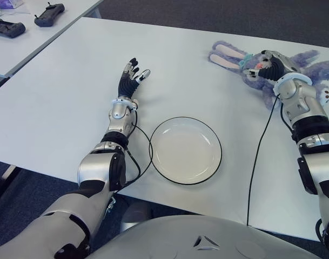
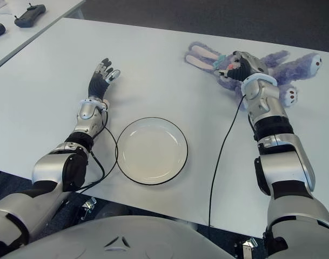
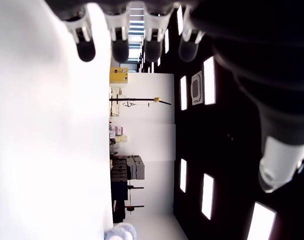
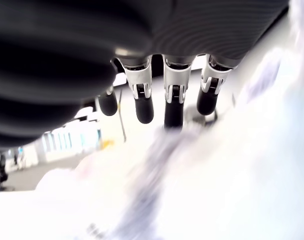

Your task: Put the doll into the plate.

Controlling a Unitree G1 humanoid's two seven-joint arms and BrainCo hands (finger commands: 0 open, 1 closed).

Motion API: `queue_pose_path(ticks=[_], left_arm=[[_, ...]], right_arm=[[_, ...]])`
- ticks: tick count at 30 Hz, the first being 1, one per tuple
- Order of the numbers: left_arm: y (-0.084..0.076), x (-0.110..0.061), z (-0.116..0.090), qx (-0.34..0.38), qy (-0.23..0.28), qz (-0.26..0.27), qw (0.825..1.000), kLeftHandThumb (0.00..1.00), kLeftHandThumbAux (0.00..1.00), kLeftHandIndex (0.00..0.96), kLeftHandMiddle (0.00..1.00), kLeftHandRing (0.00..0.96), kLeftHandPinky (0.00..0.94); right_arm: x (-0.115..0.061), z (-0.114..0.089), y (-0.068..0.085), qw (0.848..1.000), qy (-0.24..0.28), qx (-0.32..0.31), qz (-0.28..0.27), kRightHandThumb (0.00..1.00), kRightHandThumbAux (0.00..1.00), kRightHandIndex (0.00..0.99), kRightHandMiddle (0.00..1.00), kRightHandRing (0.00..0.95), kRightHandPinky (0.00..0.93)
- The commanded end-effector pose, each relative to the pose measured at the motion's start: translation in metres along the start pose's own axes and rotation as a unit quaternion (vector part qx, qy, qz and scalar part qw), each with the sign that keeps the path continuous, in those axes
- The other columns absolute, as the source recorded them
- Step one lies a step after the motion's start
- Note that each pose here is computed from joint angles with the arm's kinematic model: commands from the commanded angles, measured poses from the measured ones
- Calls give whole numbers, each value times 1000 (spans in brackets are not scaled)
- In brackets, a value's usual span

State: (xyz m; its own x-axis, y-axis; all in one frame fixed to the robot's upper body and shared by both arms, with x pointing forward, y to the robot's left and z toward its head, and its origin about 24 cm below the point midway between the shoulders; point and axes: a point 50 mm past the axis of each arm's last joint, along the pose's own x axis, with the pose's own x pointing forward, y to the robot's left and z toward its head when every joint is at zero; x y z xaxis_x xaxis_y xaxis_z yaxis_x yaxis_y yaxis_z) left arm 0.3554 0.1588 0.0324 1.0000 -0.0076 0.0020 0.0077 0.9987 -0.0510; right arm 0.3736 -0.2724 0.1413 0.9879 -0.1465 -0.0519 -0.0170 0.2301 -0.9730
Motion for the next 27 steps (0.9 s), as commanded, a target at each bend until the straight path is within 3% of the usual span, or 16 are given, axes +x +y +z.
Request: queue_pose_path(ticks=[1, 5, 11, 13, 14, 16, 22, 27], left_arm=[[17, -95, -121, -53, 283, 35, 957, 0, 599, 0, 0, 0, 0], [17, -95, -120, -71, 277, 38, 958, 0, 617, 0, 0, 0, 0], [19, -95, -121, -93, 276, 44, 956, 0, 628, 0, 0, 0, 0], [19, -95, -120, -100, 274, 43, 956, 0, 630, 0, 0, 0, 0], [19, -95, -120, -102, 273, 42, 956, 0, 629, 0, 0, 0, 0], [19, -95, -120, -102, 272, 42, 956, 0, 626, 0, 0, 0, 0], [19, -94, -120, -98, 273, 44, 956, 0, 623, 0, 0, 0, 0], [19, -94, -119, -96, 272, 44, 957, 0, 616, 0, 0, 0, 0]], right_arm=[[-13, 21, 57, 993, -21, 31, 113, 70, 363, 0, 106, 131, 0], [-19, 35, 69, 988, -45, 41, 141, 66, 365, 0, 151, 171, 0], [-26, 49, 73, 984, -71, 47, 158, 62, 361, 0, 176, 188, 0], [-28, 52, 74, 982, -81, 49, 165, 68, 366, 0, 126, 184, 148], [-29, 54, 75, 981, -86, 51, 166, 69, 366, 0, 123, 184, 161], [-30, 56, 76, 981, -90, 54, 166, 80, 370, 0, 107, 181, 114], [-33, 58, 81, 981, -95, 63, 158, 114, 369, 0, 82, 146, 120], [-36, 59, 86, 983, -93, 74, 142, 172, 373, 0, 18, 40, 10]])
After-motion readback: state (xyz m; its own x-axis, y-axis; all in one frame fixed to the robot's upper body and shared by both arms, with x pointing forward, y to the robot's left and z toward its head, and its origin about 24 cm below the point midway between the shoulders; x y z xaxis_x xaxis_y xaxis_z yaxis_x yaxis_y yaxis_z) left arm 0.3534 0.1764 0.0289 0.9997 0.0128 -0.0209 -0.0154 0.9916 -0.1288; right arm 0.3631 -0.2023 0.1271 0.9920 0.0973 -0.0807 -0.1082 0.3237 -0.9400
